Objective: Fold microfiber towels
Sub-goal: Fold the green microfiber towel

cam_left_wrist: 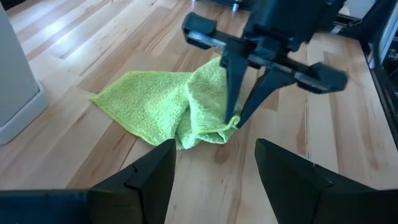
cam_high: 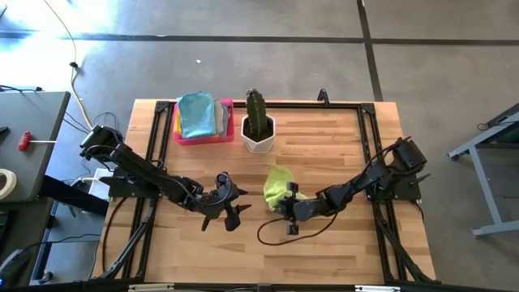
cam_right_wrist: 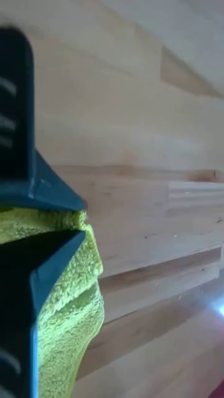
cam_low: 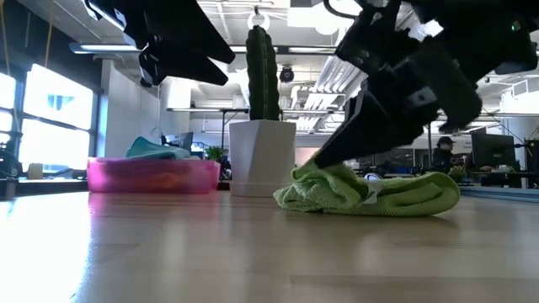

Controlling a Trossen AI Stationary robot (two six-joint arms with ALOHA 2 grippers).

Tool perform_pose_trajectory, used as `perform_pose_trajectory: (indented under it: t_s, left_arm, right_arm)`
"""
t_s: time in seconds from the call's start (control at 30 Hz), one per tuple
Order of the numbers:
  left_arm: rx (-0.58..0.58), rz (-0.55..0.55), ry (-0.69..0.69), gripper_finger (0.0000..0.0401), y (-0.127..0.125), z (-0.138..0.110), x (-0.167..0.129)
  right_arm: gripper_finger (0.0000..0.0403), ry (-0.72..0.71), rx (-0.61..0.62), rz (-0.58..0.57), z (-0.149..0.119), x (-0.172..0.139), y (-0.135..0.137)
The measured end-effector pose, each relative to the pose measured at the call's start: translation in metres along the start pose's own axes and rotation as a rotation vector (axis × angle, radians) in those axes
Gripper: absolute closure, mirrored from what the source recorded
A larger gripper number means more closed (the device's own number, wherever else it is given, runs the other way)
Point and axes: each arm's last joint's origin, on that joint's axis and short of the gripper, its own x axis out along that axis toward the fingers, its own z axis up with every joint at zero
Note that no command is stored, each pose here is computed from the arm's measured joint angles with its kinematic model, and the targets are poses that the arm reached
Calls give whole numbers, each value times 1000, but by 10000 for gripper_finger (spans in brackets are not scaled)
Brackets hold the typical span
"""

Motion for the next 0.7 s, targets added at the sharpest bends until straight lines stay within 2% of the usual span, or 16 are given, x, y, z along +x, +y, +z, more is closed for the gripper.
perform_pose_trajectory:
  t_s: [0.13,0.23,0.37,0.47,0.63,0.7]
  left_arm:
    - [0,6,-4,192,0,0,0]
    - [-1,6,-5,192,0,0,0]
    - [3,6,-9,192,0,1,0]
    - [56,4,-19,192,0,2,0]
    - [116,20,-129,192,-4,11,2]
    - [128,42,-186,192,-6,15,3]
  right_arm:
    - [395,-12,28,-6,6,-6,-2]
    - [396,-24,56,-38,10,-11,-5]
    - [400,-76,97,-24,23,-25,-7]
    - [401,-114,154,-10,36,-41,-11]
    - [402,-173,290,-30,52,-67,-20]
    - [402,-213,309,-52,58,-76,-23]
